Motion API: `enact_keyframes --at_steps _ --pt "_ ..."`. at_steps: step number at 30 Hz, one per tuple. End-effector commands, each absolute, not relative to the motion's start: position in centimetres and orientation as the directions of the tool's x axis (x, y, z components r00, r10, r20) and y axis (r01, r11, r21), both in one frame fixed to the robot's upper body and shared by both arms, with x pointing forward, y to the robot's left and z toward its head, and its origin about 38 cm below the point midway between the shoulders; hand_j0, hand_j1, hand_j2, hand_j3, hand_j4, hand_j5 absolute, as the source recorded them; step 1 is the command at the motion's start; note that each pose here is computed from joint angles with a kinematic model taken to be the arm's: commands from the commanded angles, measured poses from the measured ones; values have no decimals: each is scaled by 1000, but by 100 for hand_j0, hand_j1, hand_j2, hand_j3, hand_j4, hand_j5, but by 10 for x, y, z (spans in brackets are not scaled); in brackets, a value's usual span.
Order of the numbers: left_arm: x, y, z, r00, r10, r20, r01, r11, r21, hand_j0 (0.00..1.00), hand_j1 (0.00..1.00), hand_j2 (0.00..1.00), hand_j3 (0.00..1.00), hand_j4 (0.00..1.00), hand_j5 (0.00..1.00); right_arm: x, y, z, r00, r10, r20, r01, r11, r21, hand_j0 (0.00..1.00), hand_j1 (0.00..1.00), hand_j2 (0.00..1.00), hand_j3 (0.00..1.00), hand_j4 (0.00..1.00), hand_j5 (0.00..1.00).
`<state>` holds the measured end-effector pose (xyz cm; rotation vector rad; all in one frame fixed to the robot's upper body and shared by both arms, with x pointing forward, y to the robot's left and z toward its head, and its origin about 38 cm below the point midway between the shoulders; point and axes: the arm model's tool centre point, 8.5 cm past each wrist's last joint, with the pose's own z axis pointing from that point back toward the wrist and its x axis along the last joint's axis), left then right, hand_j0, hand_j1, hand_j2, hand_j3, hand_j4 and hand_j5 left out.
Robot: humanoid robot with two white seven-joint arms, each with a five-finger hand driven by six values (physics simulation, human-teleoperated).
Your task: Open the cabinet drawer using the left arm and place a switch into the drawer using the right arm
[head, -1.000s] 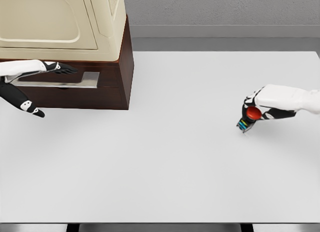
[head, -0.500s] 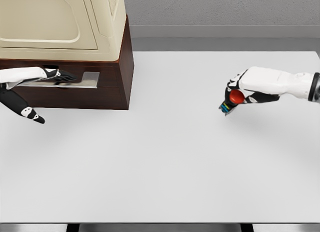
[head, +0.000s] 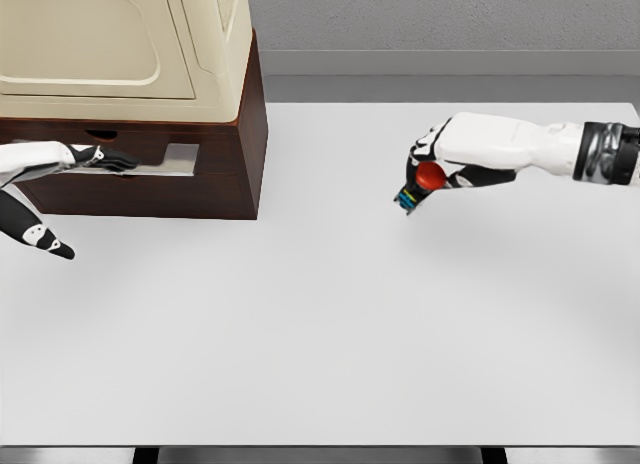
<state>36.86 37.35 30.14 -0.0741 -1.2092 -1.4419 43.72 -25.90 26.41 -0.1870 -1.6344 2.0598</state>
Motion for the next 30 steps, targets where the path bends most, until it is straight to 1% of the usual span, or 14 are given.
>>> enact_keyframes --at_steps 1,7,8,18,26,30 --pt "368 374 302 -301 -692 656 764 237 601 100 100 100 100 100 100 436 -252 258 -869 447 212 -310 -160 -937 44 44 44 44 44 44" --pt "367 380 304 -291 -706 645 759 240 606 100 100 100 100 100 100 441 -231 271 -895 404 189 -276 -169 -946 44 44 44 44 44 44" --pt "370 380 316 -317 -709 629 732 239 638 100 100 100 100 100 100 441 -227 271 -899 397 185 -274 -180 -945 44 44 44 44 44 44" --pt "375 382 328 -353 -730 585 689 220 691 100 100 100 100 100 100 446 -190 283 -933 324 158 -234 -211 -949 44 44 44 44 44 44" --pt "374 384 318 -333 -733 592 704 225 674 100 100 100 100 100 100 448 -163 295 -955 268 126 -195 -248 -949 44 44 44 44 44 44" --pt "378 394 316 -307 -745 593 700 246 671 100 100 100 100 100 100 451 -151 299 -957 265 119 -190 -260 -947 44 44 44 44 44 44"
